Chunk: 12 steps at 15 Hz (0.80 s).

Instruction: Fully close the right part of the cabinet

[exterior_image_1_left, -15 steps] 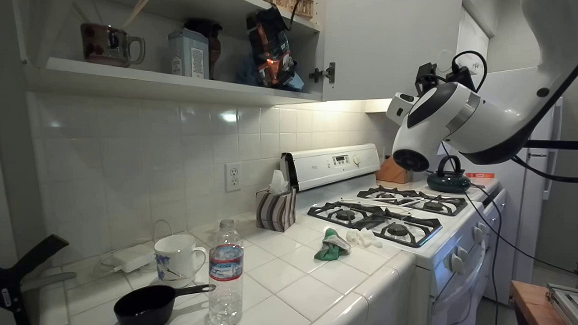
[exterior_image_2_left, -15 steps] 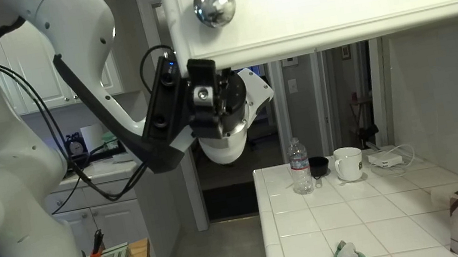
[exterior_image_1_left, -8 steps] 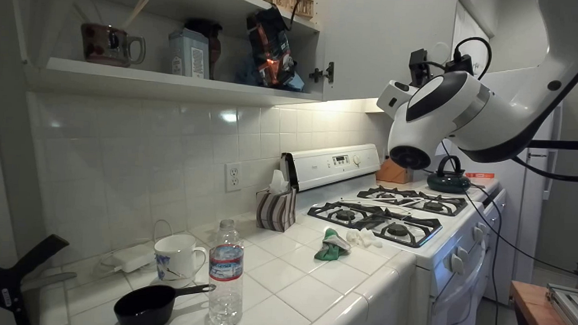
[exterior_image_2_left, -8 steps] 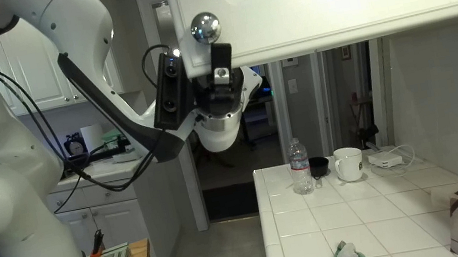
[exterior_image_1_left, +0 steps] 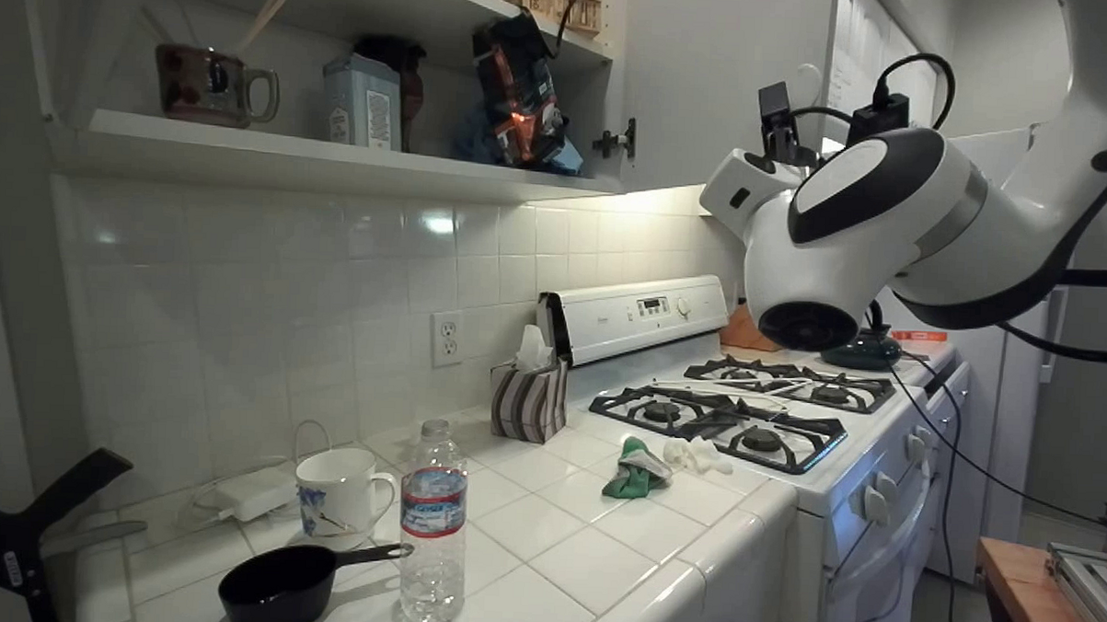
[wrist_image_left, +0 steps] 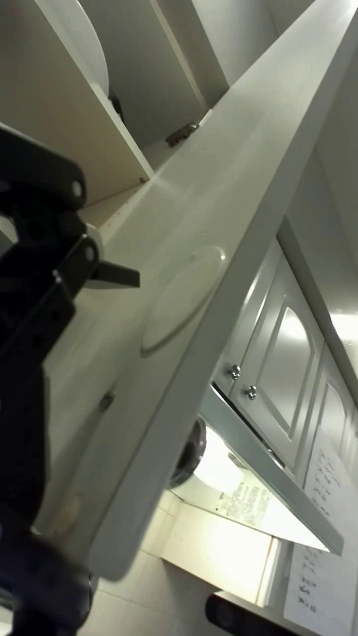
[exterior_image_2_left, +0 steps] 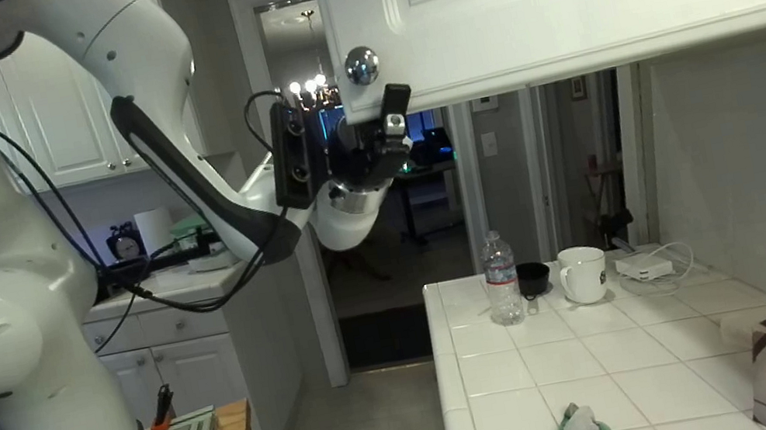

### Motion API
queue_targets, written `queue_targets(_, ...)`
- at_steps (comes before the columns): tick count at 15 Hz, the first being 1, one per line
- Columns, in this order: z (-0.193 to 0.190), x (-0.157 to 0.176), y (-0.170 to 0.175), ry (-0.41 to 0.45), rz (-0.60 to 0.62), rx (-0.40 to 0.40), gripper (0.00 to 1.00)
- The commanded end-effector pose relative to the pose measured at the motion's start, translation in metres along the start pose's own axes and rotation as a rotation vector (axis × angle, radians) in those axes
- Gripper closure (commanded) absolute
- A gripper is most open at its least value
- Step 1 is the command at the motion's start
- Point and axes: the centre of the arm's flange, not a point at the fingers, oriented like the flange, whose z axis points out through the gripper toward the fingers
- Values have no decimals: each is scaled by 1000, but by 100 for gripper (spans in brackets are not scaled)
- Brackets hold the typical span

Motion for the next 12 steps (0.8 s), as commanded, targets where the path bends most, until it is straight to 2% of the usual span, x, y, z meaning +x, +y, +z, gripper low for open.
queue_targets(1, -26, 7, 31, 76, 74, -33, 0)
queue_targets(4, -47, 13, 54, 152, 121, -54, 0)
queue_targets(7, -49, 19, 68, 191, 143, -70, 0)
queue_targets(9, -52, 20, 76, 201, 132, -79, 0)
queue_targets(12, -68, 27, 70, 173, 88, -93, 0)
